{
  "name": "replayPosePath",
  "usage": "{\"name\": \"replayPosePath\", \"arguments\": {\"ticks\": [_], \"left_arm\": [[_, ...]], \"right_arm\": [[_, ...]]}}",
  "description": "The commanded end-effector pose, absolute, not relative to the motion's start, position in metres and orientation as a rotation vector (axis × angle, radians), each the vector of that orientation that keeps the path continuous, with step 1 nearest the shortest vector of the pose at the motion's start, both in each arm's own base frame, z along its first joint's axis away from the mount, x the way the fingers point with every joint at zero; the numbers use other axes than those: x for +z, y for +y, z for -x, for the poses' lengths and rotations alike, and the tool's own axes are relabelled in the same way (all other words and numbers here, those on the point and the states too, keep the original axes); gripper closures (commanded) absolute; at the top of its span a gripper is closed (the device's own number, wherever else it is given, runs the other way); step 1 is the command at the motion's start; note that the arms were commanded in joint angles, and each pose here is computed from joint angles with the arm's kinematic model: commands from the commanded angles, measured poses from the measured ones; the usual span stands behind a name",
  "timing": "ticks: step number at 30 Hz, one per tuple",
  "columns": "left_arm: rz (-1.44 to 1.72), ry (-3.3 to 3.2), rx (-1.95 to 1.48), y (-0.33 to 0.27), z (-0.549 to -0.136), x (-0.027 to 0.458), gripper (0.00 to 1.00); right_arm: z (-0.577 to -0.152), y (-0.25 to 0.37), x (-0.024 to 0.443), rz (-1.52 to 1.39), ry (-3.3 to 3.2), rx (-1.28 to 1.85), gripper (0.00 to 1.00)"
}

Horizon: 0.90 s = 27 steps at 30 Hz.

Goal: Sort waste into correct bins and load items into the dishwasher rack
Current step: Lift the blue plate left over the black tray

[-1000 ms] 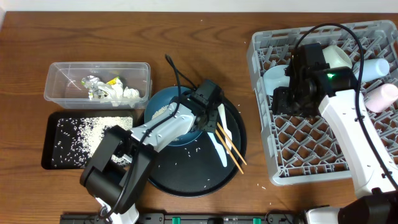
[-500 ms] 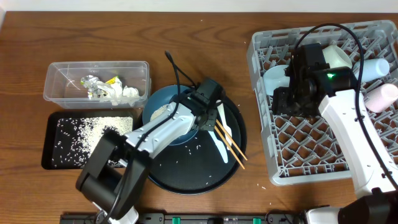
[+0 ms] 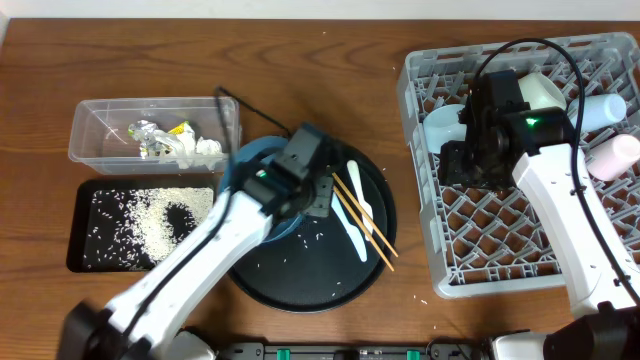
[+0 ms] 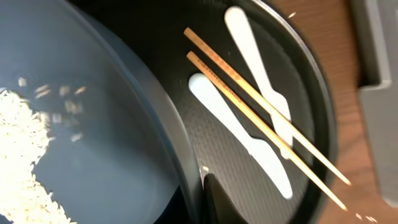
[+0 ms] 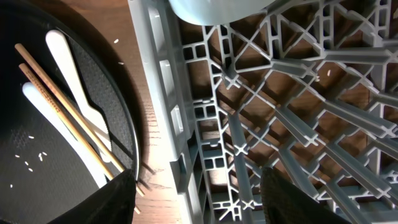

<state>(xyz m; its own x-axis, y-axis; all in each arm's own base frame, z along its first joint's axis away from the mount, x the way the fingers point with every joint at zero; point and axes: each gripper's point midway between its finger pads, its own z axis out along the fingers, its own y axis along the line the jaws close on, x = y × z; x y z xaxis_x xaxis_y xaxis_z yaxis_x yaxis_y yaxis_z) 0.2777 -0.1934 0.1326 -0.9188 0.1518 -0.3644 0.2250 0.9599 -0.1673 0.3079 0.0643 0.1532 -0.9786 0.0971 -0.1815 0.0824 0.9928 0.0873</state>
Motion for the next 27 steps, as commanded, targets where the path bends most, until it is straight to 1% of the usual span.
{"name": "replayPosePath", "arguments": {"ticks": [1,6,12,19,27], "left_arm": [[-0.226,2.706,-0.309,-0.178,-0.274,0.157,0.94],[-0.082,2.684,-0.290,-0.139,-0.274,0.177,0.94],[0.174,2.698,-0.260,-0.082,-0.279,0.181,0.94],[0.329,2.689,-0.447,-0.045,-0.285,0.179,0.94],[0.357,2.556,-0.769,-0.023,-0.290,0.199,0.94]], "right_arm": [[-0.311,0.061,0.159,-0.146,2.934,0.109,0.39],[-0.309,0.058,0.158,-0.149,2.943,0.085,0.40],[-0.308,0.056,0.158,-0.151,2.946,0.066,0.40],[-0.309,0.056,0.158,-0.152,2.944,0.061,0.40],[-0.309,0.056,0.158,-0.152,2.944,0.061,0.40]]}}
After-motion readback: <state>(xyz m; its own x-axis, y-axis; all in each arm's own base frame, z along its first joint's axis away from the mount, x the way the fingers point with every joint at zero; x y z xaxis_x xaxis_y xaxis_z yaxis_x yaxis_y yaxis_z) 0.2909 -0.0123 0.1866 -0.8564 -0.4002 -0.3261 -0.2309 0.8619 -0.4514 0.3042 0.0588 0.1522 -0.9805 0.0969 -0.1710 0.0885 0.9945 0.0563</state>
